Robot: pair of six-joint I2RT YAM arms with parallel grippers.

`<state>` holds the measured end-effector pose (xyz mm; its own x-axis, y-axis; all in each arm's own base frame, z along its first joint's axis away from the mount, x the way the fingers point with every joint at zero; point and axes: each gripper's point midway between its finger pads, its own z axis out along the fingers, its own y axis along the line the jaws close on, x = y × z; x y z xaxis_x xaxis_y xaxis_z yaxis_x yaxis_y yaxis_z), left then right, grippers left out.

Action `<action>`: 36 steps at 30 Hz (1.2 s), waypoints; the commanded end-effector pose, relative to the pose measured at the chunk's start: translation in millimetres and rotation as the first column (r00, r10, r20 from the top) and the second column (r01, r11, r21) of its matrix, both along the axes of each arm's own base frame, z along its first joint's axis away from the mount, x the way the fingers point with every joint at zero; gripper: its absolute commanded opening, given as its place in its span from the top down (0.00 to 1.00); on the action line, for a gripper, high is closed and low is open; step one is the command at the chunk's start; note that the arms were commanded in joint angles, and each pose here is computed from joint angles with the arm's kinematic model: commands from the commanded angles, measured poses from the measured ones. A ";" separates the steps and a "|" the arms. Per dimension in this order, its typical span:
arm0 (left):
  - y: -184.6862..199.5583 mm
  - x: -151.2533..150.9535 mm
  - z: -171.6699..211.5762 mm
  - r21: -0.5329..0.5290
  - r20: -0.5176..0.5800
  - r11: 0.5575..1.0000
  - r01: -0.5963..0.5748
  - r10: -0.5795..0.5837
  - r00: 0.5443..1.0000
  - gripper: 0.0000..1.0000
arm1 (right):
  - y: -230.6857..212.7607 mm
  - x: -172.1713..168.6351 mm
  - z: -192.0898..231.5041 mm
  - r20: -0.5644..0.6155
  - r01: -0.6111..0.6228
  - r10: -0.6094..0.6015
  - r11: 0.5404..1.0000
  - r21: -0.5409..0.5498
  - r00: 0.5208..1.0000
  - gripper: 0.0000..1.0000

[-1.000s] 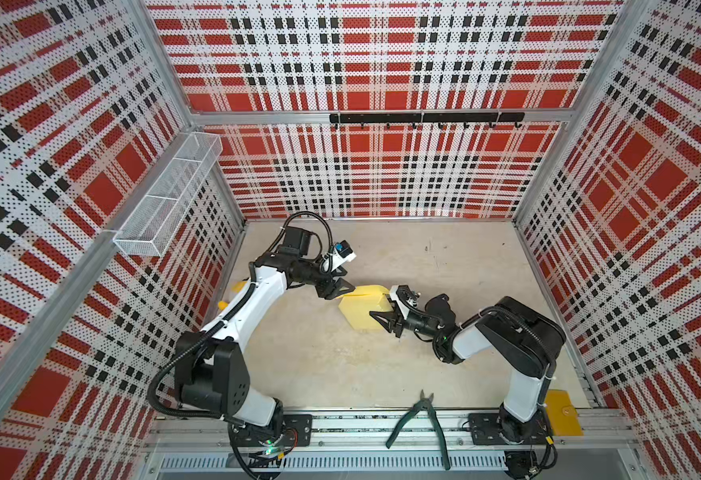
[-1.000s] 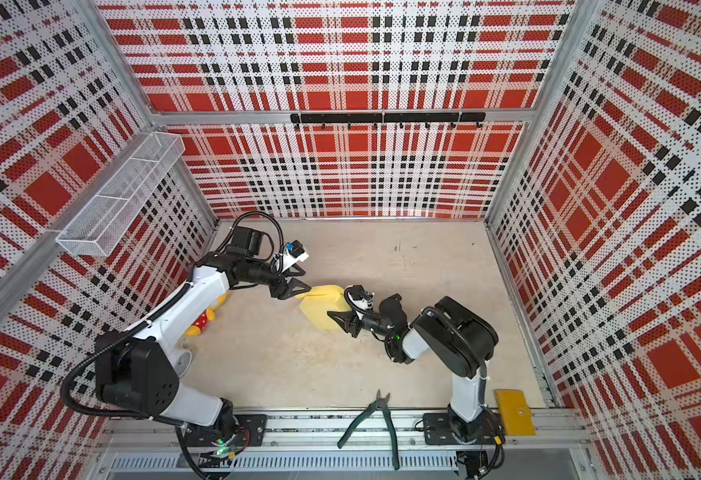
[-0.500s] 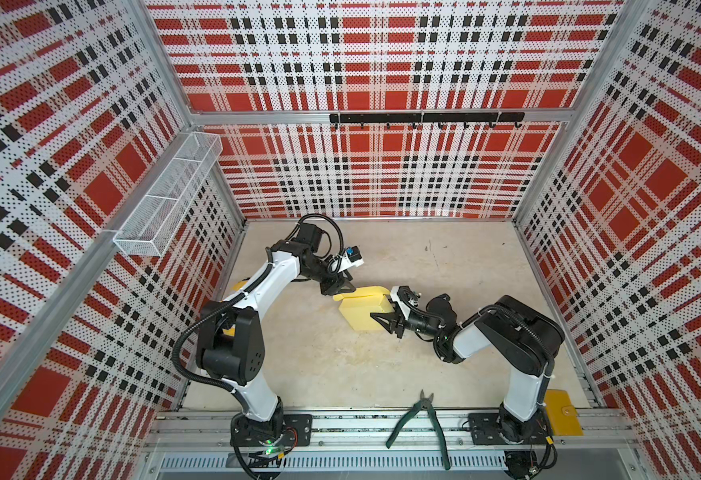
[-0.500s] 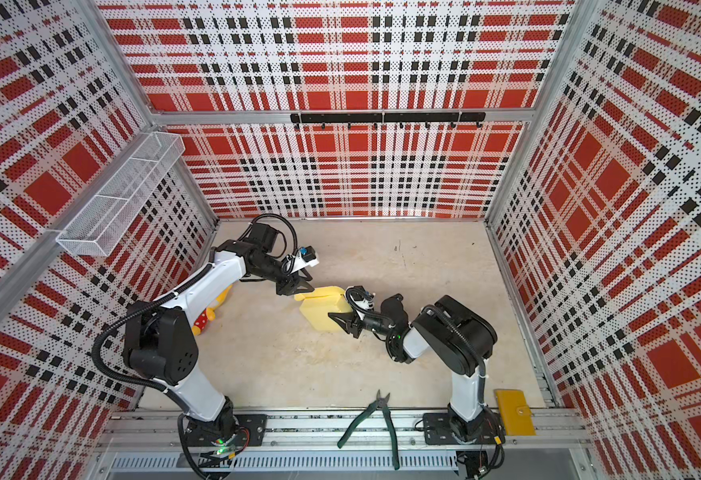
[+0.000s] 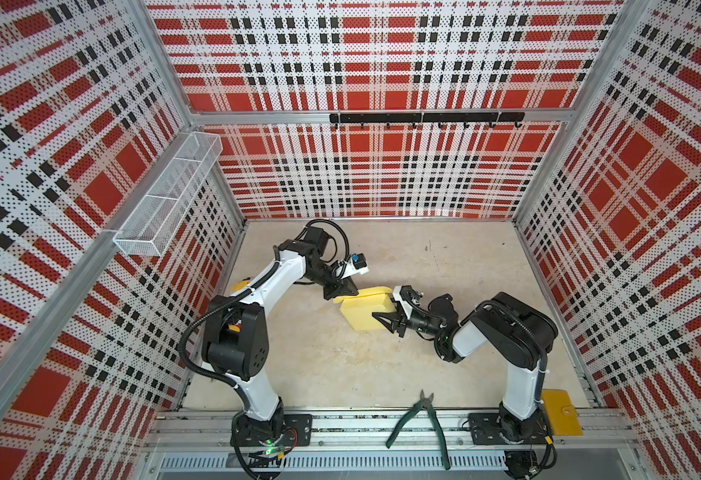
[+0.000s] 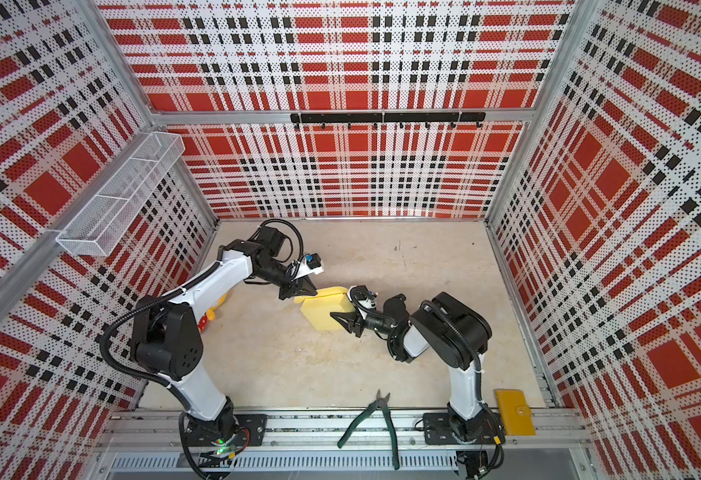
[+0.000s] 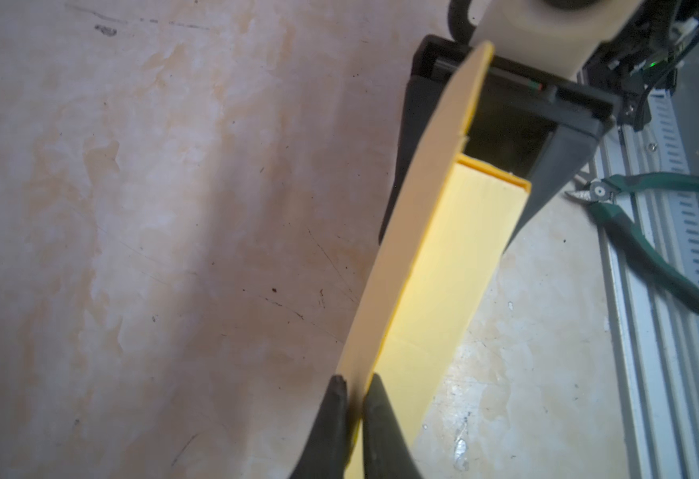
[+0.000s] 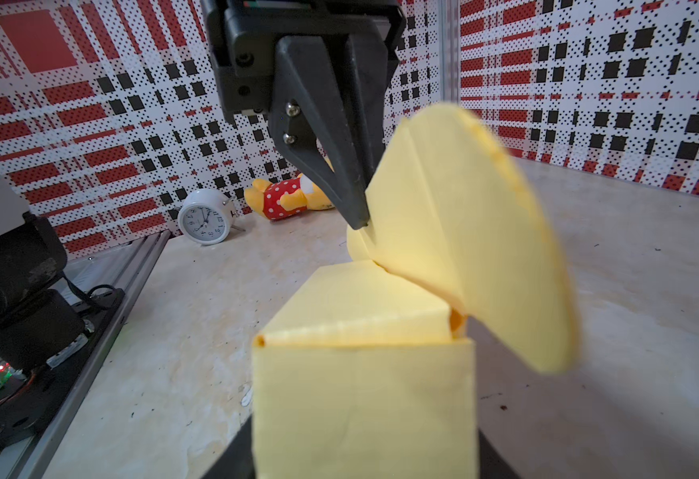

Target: Fold the paper box

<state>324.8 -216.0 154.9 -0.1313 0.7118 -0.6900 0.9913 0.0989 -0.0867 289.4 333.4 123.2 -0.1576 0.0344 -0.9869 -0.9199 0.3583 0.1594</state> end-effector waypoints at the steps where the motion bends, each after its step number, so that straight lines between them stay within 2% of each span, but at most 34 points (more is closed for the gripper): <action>1: -9.5 -15.8 -4.5 0.023 -0.028 0.998 0.050 -0.049 0.998 0.94 | -5.2 2.5 -4.3 0.014 0.021 -0.021 1.000 0.001 1.000 0.44; 6: -15.3 -20.9 -5.5 0.061 -0.015 0.996 0.063 -0.062 0.998 0.95 | -13.8 7.6 -10.2 0.011 0.074 -0.074 0.997 -0.016 0.997 0.30; 14: -27.2 -34.8 -6.6 0.083 -0.033 0.993 0.085 -0.083 0.996 0.94 | -28.1 15.5 -19.5 0.010 0.155 -0.155 0.987 -0.047 0.988 0.26; 23: -35.4 -42.0 -7.7 0.123 -0.045 0.990 0.072 -0.067 0.997 0.93 | -45.1 21.6 -25.1 -0.001 0.258 -0.259 0.964 -0.068 0.966 0.12; 29: -40.5 -45.5 -7.3 0.109 -0.084 0.993 0.047 -0.038 0.996 0.90 | -55.3 23.0 -29.2 -0.022 0.311 -0.314 0.947 -0.079 0.949 0.08; 36: -43.3 -50.7 -16.1 0.122 -0.116 0.992 0.044 -0.030 0.993 0.86 | -58.6 22.5 -33.1 -0.037 0.325 -0.329 0.942 -0.086 0.943 0.08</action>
